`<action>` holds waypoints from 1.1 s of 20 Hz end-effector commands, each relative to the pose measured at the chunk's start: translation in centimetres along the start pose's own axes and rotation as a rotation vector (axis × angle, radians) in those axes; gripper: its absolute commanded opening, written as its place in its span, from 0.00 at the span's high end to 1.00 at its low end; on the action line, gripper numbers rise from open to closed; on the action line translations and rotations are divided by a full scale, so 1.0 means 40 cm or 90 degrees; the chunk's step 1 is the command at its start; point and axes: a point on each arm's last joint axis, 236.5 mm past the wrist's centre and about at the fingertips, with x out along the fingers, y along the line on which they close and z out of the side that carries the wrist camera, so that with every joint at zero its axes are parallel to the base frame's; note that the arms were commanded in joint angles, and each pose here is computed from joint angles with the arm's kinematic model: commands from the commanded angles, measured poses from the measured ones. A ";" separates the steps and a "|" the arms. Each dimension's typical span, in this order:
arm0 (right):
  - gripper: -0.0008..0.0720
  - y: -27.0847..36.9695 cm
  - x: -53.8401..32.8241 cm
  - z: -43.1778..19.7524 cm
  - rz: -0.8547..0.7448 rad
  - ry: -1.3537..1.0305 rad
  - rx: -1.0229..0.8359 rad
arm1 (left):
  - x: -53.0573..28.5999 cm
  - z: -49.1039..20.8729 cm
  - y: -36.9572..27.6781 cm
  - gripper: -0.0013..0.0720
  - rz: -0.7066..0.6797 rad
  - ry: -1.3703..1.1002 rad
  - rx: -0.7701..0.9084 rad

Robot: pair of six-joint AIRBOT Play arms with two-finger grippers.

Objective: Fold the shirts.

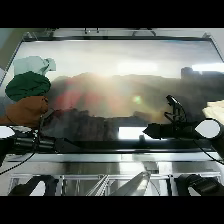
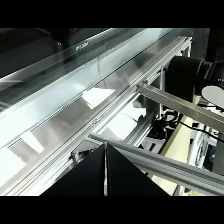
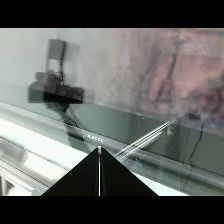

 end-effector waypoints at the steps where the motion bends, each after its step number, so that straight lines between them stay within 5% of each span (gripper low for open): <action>1: 0.97 0.000 0.000 -0.001 0.000 0.000 0.000 | 0.006 0.002 0.012 0.96 -0.006 0.010 -0.016; 10: 0.97 0.000 0.000 -0.001 0.000 0.000 0.000 | -0.034 0.055 -0.011 0.95 0.064 -0.111 0.061; 12: 0.97 0.000 0.000 -0.001 0.000 0.000 0.000 | -0.056 0.080 -0.023 0.51 0.087 -0.168 0.060; 15: 0.97 0.000 0.000 -0.001 0.000 0.000 0.000 | -0.113 0.134 -0.055 0.50 0.118 -0.256 0.073; 16: 0.97 0.000 0.000 -0.001 0.000 0.000 0.000 | -0.148 0.161 -0.074 0.18 0.125 -0.287 0.078; 17: 0.97 0.000 0.000 -0.001 0.000 0.000 0.000 | -0.188 0.192 -0.088 0.01 0.132 -0.318 0.072; 22: 0.97 0.000 0.000 -0.001 0.000 0.000 0.000 | -0.481 0.392 -0.108 0.00 0.216 -0.468 0.099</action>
